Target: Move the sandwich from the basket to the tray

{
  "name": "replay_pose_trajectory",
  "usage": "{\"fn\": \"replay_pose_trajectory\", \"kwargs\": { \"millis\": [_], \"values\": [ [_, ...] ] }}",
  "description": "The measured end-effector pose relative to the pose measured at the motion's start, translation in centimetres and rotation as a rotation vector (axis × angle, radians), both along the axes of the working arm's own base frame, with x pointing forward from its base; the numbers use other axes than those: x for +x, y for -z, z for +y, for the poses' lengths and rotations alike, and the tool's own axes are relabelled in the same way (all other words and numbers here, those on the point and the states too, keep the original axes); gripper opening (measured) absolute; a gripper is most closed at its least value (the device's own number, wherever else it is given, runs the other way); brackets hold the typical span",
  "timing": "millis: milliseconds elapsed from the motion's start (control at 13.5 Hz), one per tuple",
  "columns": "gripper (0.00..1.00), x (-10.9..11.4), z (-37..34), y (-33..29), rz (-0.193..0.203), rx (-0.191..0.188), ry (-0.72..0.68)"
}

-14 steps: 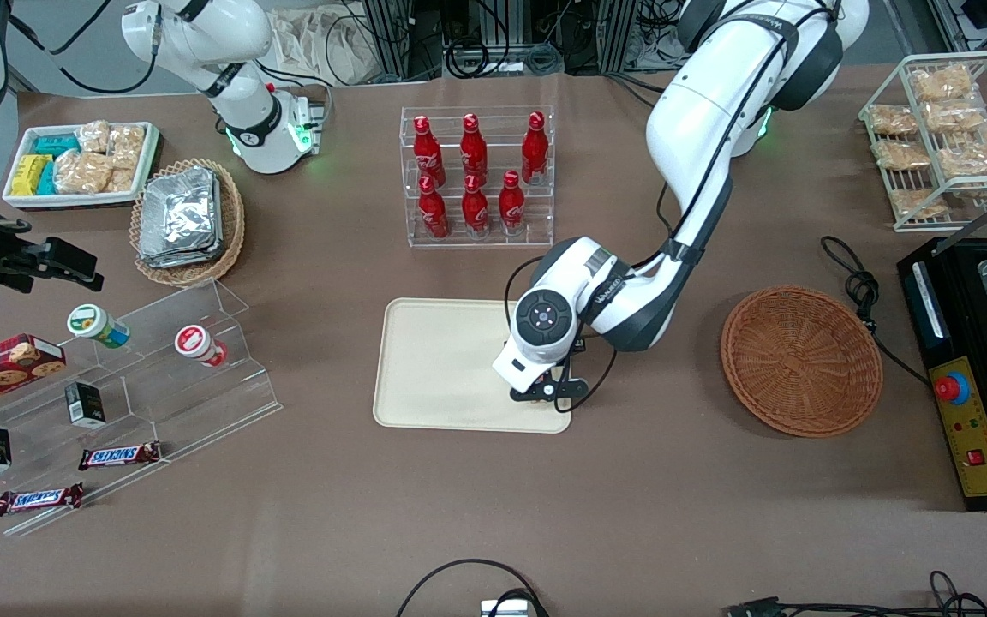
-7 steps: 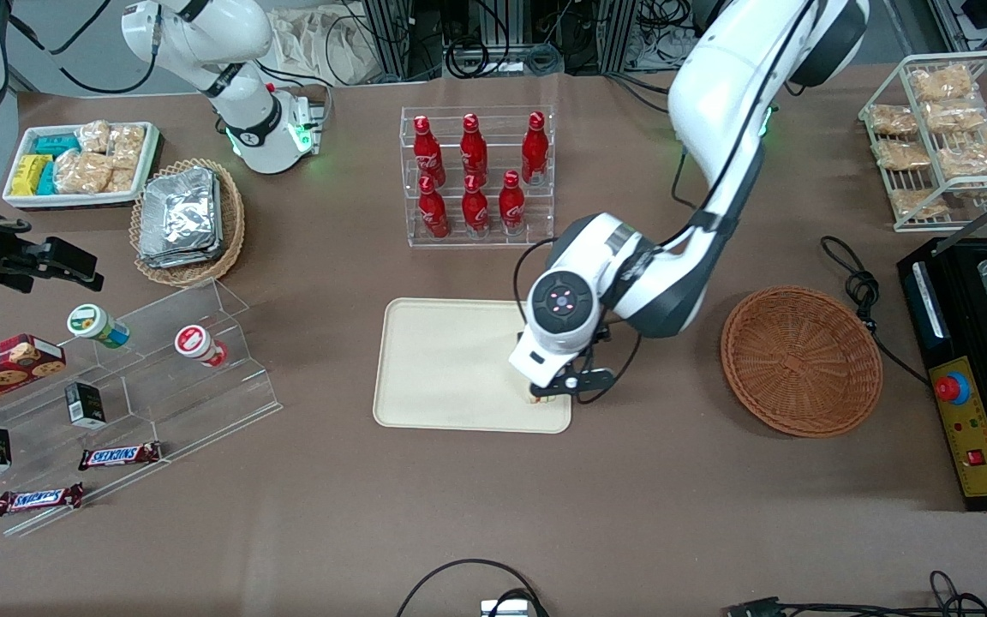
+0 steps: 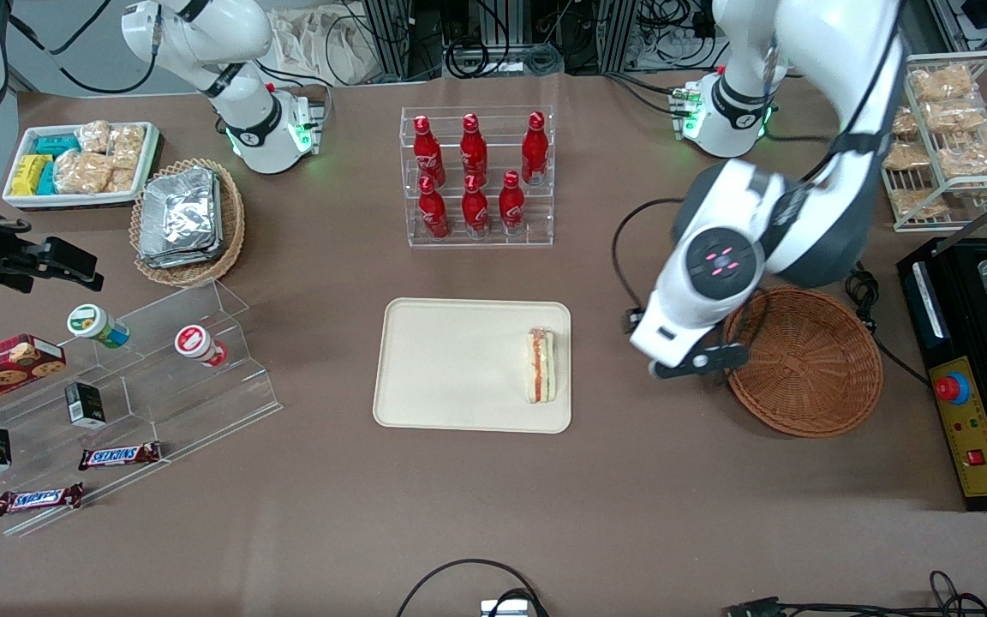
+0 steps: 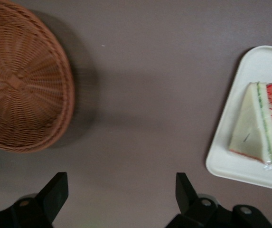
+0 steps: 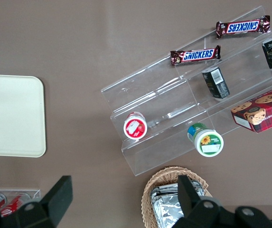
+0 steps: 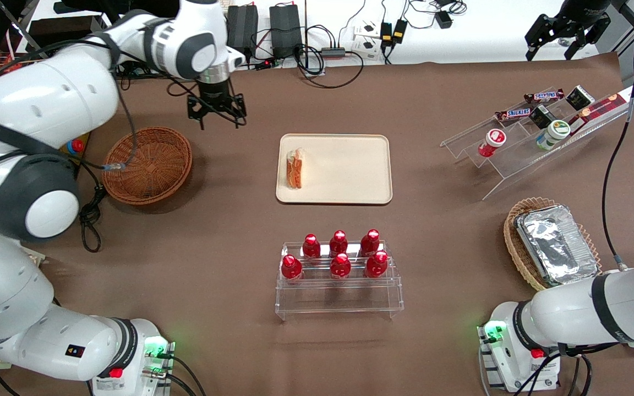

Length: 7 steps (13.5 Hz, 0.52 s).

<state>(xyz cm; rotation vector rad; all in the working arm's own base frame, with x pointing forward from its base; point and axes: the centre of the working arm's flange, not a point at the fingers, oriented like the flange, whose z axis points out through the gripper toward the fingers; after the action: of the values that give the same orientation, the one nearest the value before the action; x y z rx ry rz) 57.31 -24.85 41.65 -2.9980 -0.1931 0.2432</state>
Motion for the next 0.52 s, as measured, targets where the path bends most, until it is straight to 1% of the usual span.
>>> {"fn": "replay_pose_trajectory", "kwargs": {
  "millis": [148, 296, 519],
  "values": [
    [1.0, 0.6, 4.9, -2.8, -0.027, -0.019, 0.015],
    [1.0, 2.1, 11.2, -5.1, -0.051, -0.042, 0.029],
    [1.0, 3.4, 19.4, -7.7, -0.04, -0.055, -0.045]
  ]
}}
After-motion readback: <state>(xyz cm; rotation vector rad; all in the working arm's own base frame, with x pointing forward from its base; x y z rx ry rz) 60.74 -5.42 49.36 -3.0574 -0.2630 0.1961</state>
